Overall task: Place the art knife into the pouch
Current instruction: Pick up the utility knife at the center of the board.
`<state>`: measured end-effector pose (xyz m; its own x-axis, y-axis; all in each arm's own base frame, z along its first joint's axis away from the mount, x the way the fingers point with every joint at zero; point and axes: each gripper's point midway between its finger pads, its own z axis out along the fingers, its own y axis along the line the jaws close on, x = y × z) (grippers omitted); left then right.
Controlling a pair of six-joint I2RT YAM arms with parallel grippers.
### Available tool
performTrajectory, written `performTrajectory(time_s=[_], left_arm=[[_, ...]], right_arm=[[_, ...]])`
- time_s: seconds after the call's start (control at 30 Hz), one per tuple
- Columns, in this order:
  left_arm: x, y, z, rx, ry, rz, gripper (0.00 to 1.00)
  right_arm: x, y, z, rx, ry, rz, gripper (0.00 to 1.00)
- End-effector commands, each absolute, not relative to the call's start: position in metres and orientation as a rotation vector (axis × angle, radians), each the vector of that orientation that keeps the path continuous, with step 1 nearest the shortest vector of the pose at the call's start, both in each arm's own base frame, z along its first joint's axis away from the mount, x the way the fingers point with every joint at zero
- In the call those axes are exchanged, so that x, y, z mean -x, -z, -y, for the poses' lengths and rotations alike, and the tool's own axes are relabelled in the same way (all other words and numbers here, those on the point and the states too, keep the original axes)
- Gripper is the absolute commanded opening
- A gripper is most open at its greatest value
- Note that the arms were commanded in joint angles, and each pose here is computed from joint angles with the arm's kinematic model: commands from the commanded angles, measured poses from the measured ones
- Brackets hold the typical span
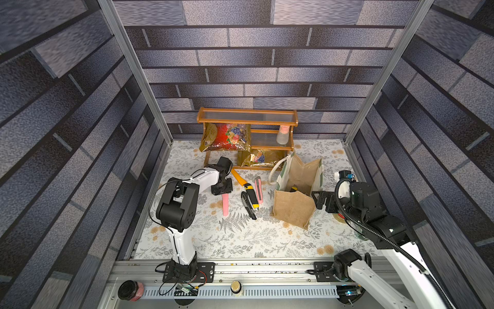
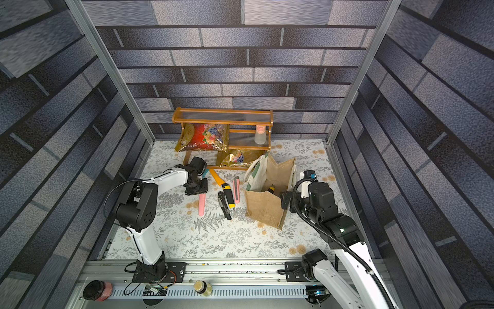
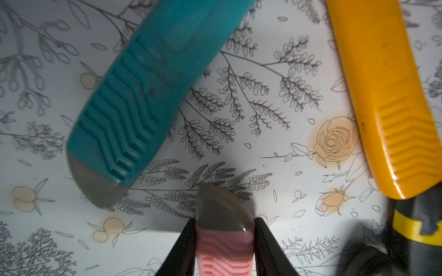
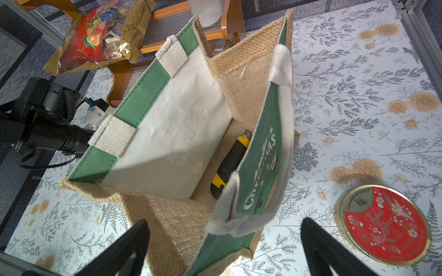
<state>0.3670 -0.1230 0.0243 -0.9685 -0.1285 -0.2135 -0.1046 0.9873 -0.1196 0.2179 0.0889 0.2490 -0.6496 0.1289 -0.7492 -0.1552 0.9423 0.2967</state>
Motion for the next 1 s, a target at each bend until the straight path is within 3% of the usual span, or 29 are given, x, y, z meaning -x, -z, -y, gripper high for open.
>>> performTrajectory(time_s=[0.0, 0.97], left_arm=[[-0.354, -0.025, 0.127, 0.183, 0.164, -2.960, 0.30], [-0.364, -0.092, 0.135, 0.107, 0.174, -2.858, 0.29]], right_arm=[[-0.217, -0.256, -0.088, 0.006, -0.432, -2.229, 1.00], [-0.217, -0.254, -0.090, 0.007, -0.445, -2.234, 1.00]])
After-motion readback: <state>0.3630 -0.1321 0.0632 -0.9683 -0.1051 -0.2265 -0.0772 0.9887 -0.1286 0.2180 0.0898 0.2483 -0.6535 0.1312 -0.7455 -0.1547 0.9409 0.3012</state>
